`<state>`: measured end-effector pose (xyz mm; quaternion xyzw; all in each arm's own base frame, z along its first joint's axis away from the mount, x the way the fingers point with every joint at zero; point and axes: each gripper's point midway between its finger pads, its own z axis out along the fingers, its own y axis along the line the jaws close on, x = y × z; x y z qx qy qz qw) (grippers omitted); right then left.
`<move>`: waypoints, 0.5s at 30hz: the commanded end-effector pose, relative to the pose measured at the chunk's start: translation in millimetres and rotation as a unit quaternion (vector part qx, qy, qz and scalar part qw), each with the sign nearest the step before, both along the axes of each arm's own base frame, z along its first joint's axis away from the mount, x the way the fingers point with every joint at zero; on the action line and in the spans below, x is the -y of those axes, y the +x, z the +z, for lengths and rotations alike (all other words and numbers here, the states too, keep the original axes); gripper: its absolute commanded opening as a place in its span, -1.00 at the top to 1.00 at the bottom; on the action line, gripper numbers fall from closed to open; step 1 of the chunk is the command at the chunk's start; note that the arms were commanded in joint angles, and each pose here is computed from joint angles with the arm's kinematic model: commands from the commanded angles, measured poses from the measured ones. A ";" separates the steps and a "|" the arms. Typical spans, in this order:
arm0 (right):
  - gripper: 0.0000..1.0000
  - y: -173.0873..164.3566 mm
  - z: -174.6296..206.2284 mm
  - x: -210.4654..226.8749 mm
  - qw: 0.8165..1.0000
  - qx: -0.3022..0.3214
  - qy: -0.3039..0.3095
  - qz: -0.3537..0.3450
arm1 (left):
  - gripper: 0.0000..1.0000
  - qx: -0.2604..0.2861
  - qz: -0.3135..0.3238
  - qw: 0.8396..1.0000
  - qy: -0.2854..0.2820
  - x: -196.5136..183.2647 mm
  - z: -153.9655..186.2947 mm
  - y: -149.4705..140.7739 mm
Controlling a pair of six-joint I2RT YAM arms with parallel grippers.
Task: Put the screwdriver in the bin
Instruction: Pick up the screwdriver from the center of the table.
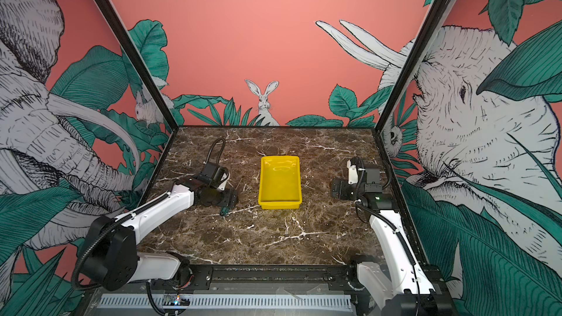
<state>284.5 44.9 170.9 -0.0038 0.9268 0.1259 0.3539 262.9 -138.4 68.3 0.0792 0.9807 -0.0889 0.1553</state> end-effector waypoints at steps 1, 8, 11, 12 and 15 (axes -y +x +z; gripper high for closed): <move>-0.99 -3.6 6.0 -23.8 0.997 0.004 0.041 0.062 | -0.77 -0.011 -0.004 1.000 0.010 3.4 -7.3 -1.0; -0.99 -7.0 -1.1 -38.4 0.993 0.002 0.074 0.094 | -0.54 -0.005 0.000 0.999 0.049 -6.6 -19.7 5.8; -0.99 -8.5 -3.6 -41.3 0.992 -0.005 0.081 0.101 | -0.45 -0.010 -0.003 0.998 0.062 -8.5 -24.6 8.9; -0.99 -8.8 -4.2 -41.4 0.991 -0.007 0.082 0.101 | -0.44 -0.010 -0.002 0.998 0.067 -9.7 -25.8 9.7; -0.99 -7.8 -3.2 -41.0 0.992 -0.002 0.081 0.100 | -0.33 -0.006 0.004 0.996 0.083 -15.1 -29.6 12.7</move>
